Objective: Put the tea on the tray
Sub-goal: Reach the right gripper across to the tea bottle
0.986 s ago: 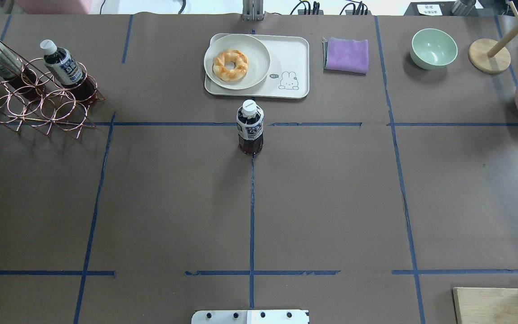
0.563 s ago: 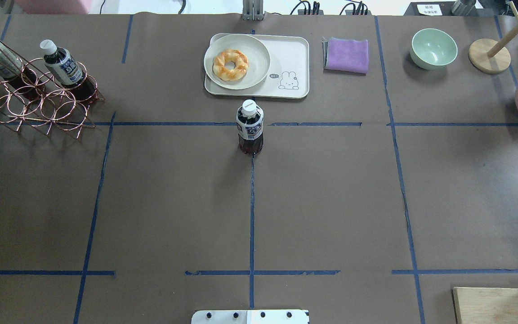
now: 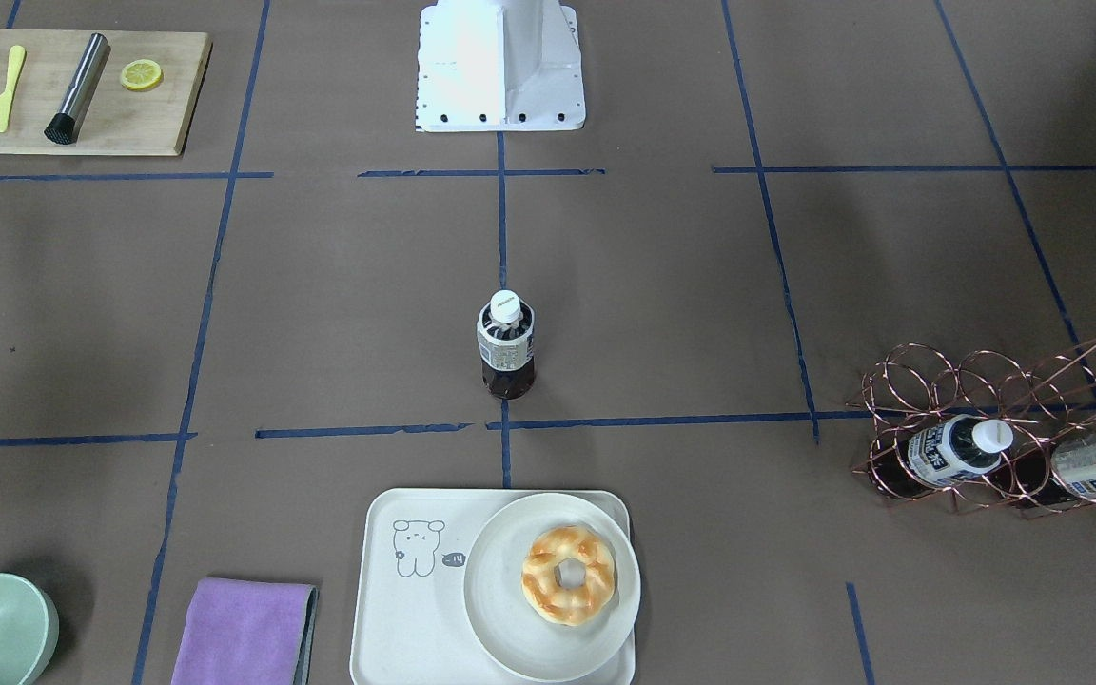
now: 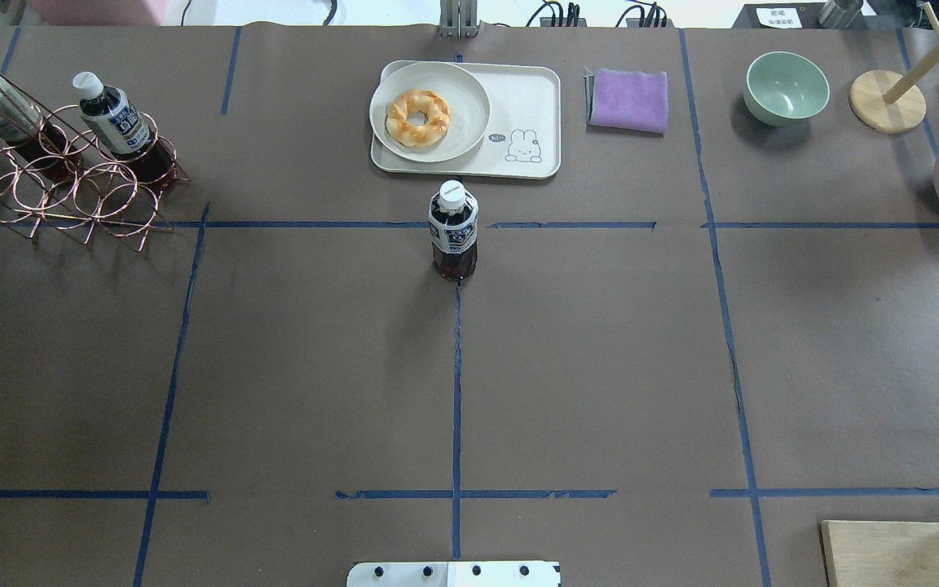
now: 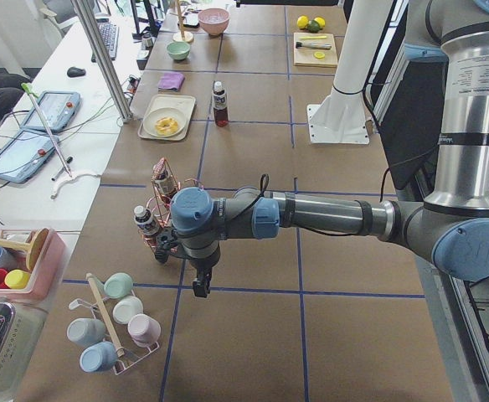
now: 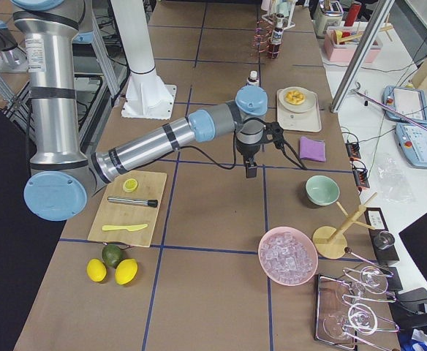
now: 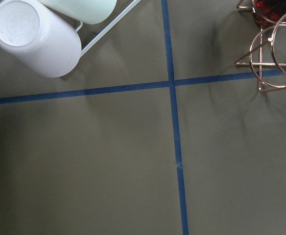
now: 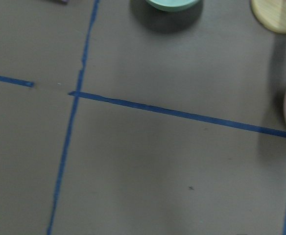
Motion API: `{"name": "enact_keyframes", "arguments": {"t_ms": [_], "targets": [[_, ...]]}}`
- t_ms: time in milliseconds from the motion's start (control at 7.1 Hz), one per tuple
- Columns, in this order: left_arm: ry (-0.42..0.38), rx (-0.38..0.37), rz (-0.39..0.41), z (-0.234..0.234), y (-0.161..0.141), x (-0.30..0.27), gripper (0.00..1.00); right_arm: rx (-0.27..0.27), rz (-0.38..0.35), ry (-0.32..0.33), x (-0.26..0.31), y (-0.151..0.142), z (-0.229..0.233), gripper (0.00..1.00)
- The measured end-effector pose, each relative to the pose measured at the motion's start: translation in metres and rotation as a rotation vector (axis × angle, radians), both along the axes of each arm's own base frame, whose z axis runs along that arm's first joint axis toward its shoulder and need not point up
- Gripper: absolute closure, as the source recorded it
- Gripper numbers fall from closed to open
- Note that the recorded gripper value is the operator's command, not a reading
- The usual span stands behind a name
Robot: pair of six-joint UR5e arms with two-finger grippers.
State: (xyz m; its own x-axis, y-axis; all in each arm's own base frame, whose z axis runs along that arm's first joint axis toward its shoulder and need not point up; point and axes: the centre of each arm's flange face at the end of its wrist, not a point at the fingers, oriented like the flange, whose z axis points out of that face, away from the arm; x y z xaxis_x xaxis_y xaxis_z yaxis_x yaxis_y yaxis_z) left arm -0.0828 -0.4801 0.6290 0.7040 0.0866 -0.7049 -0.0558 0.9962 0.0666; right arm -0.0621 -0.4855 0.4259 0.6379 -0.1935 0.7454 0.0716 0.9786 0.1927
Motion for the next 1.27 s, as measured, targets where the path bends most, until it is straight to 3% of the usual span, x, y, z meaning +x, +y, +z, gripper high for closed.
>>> {"name": "enact_keyframes", "arguments": {"t_ms": [563,1268], "targets": [[0.009,0.005,-0.008,-0.001,0.0,0.0,0.0,-0.077,0.071,-0.14,-0.15,-0.011,-0.185,0.0],[0.009,0.009,-0.008,-0.002,-0.001,0.0,0.0,-0.087,0.246,-0.136,-0.31,-0.023,-0.327,0.0]]}}
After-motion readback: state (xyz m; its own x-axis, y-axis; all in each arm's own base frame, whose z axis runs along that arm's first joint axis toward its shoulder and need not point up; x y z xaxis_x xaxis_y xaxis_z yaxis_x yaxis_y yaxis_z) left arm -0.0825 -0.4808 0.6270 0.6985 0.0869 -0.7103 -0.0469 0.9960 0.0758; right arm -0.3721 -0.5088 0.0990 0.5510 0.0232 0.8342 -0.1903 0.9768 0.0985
